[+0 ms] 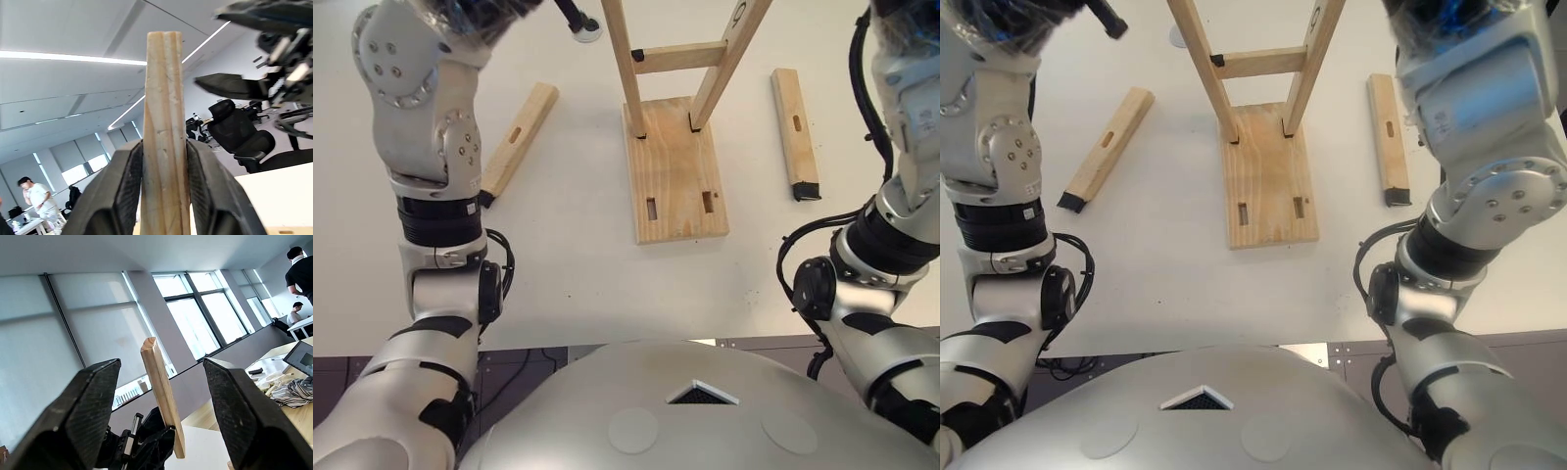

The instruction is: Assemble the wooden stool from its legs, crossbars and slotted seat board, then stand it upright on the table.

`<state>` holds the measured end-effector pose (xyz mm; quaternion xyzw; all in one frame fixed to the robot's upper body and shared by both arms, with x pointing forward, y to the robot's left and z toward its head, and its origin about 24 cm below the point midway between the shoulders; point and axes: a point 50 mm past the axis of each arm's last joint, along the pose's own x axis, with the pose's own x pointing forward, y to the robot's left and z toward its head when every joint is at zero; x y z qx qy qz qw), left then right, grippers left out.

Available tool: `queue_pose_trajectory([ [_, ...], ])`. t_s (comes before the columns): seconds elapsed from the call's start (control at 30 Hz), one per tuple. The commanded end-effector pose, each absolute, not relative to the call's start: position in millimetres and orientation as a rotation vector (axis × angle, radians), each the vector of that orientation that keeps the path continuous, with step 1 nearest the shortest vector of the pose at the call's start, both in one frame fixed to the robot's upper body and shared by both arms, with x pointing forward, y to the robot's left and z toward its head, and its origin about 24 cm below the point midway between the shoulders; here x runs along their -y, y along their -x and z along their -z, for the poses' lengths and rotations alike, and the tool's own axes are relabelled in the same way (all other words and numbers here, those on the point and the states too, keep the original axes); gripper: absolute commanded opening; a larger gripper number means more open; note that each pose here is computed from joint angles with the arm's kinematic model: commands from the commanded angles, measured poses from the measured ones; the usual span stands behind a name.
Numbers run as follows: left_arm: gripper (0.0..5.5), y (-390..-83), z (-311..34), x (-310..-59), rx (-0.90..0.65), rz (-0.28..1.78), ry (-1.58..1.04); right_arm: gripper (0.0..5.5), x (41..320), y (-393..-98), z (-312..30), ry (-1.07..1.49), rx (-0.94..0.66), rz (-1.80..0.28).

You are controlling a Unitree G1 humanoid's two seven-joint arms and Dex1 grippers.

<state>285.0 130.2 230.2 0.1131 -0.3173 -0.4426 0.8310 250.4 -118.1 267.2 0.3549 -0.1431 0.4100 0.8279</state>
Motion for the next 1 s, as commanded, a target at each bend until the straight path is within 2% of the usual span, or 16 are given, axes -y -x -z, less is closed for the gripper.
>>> queue_pose_trajectory([
  [0.03, 1.25, -280, -227, -121, 0.664, 0.992, -0.257, 3.11, 117, -253, -259, -0.793, 0.281, -0.878],
  [0.17, 1.25, -280, -226, -116, 0.669, 1.008, -0.279, 3.11, 122, -253, -252, -0.822, 0.262, -0.888],
  [0.3, 1.25, -278, -226, -111, 0.682, 1.021, -0.299, 2.4, 133, -254, -242, -0.848, 0.242, -0.887],
  [0.6, 1.25, -274, -219, -100, 0.702, 1.049, -0.368, 0.69, 128, -256, -242, -0.913, 0.228, -0.916],
  [0.67, 1.25, -273, -219, -99, 0.705, 1.051, -0.373, 0.48, 127, -257, -243, -0.919, 0.225, -0.92],
  [0.83, 1.25, -275, -217, -98, 0.694, 1.036, -0.375, 0.42, 128, -258, -243, -0.923, 0.225, -0.901],
  [0.87, 1.62, -276, -215, -99, 0.676, 1.03, -0.388, 0.42, 129, -259, -244, -0.92, 0.227, -0.893],
  [0.93, 1.87, -277, -205, -100, 0.612, 1.064, -0.438, 0.39, 136, -262, -244, -0.888, 0.241, -0.858],
  [1.0, 2.19, -280, -193, -104, 0.541, 1.074, -0.484, 0.39, 157, -267, -243, -0.81, 0.271, -0.768],
])
